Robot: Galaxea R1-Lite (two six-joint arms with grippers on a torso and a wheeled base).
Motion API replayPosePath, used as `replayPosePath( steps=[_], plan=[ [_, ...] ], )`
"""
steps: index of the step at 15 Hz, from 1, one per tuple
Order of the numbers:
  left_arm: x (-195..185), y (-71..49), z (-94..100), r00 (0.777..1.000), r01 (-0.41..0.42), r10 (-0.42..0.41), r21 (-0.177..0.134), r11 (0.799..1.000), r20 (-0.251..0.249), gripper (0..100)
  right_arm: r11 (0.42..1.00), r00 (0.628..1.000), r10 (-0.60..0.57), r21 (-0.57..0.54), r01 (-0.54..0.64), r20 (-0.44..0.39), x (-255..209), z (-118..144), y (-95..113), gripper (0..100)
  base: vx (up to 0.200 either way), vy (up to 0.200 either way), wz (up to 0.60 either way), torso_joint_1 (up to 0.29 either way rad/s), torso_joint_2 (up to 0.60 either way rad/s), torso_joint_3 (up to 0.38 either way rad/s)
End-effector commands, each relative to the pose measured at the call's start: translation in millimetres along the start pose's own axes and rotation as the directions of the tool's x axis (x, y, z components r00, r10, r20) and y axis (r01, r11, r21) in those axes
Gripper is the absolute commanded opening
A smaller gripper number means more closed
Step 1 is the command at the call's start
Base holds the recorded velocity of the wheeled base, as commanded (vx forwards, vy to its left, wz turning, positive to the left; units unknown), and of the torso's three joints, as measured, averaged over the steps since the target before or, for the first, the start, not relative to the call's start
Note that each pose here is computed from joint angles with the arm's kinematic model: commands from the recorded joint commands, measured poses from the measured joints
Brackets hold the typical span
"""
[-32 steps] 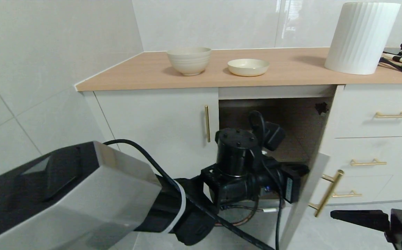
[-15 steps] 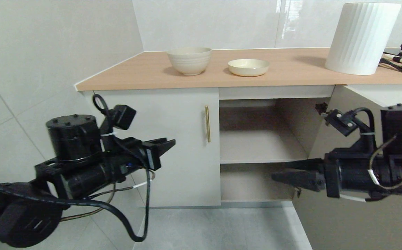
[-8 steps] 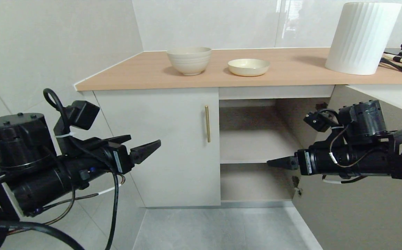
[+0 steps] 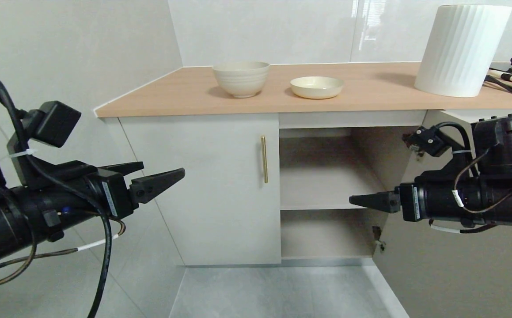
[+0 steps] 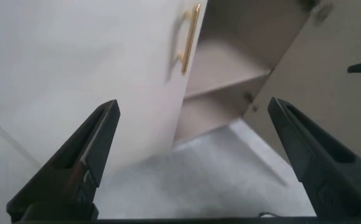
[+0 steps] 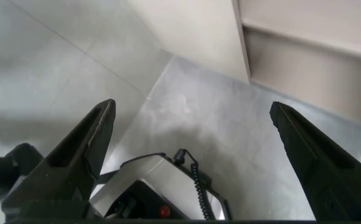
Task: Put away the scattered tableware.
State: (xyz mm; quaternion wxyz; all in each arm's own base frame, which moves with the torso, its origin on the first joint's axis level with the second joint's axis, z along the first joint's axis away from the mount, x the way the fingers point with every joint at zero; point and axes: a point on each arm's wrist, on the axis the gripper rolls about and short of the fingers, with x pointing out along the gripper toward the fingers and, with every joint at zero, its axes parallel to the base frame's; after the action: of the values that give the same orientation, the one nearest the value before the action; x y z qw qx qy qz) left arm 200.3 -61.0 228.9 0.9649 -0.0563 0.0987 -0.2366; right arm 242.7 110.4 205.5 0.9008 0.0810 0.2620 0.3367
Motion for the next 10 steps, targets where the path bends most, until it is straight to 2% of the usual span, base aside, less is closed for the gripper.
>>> replayPosePath(
  steps=[1,9,10],
  plan=[
    [-4.0,-1.1,3.0,1.000,0.000,0.000,0.003,1.000,0.015,100,1.000,1.000,0.007,-0.010,-0.007,0.022,-8.0,2.3,4.4,100,0.200,0.000,0.00,0.002,-0.01,0.007],
    [-2.0,-0.9,1.8,1.000,0.002,-0.002,0.002,1.000,0.007,100,0.999,0.999,0.031,-0.025,-0.031,0.024,-14.9,-1.9,11.8,100,0.200,0.000,0.00,0.004,0.00,0.001],
    [-2.0,-0.7,0.4,1.000,0.002,-0.002,0.001,1.000,0.003,100,0.999,0.999,0.034,-0.027,-0.034,0.024,-16.7,-3.8,12.1,100,0.000,0.000,0.00,0.000,0.00,0.000]
  ],
)
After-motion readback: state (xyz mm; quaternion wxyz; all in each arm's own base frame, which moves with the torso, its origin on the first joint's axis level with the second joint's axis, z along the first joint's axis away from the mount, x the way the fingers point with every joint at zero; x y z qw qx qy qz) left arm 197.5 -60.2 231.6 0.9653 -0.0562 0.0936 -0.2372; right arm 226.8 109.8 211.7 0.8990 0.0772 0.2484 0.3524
